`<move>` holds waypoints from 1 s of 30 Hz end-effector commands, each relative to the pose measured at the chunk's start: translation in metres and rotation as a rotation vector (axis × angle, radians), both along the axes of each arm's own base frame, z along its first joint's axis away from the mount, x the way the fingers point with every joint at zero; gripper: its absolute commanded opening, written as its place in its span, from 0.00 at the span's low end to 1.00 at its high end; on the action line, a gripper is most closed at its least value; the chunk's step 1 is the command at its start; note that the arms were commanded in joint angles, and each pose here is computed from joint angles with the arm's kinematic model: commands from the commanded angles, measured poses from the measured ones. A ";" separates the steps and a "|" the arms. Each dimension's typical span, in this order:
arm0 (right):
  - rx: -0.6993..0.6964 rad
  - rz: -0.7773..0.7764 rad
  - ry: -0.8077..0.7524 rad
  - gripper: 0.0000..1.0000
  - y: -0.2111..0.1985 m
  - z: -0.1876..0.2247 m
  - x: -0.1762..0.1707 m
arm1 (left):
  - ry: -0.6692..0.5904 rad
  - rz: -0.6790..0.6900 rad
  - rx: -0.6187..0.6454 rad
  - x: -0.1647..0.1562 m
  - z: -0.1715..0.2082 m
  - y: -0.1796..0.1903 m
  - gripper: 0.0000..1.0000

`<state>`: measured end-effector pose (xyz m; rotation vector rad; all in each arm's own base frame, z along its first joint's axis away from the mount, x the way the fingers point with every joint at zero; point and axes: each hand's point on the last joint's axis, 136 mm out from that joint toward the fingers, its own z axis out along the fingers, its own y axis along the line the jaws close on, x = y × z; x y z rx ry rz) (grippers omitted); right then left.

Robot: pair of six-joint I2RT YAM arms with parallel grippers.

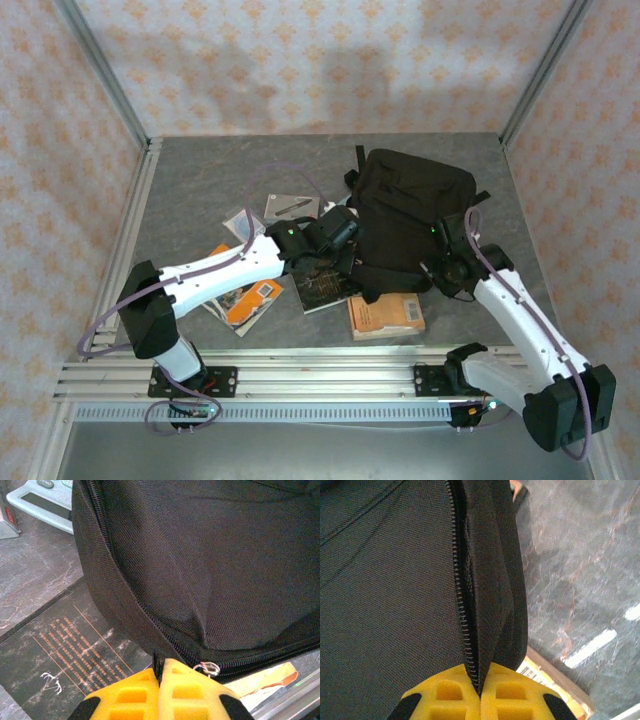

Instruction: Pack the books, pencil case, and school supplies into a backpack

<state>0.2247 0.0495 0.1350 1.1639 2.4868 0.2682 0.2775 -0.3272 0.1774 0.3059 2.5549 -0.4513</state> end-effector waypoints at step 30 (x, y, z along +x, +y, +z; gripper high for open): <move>0.036 -0.213 -0.291 0.69 -0.033 0.094 0.002 | 0.000 -0.156 -0.216 -0.015 0.065 -0.106 0.00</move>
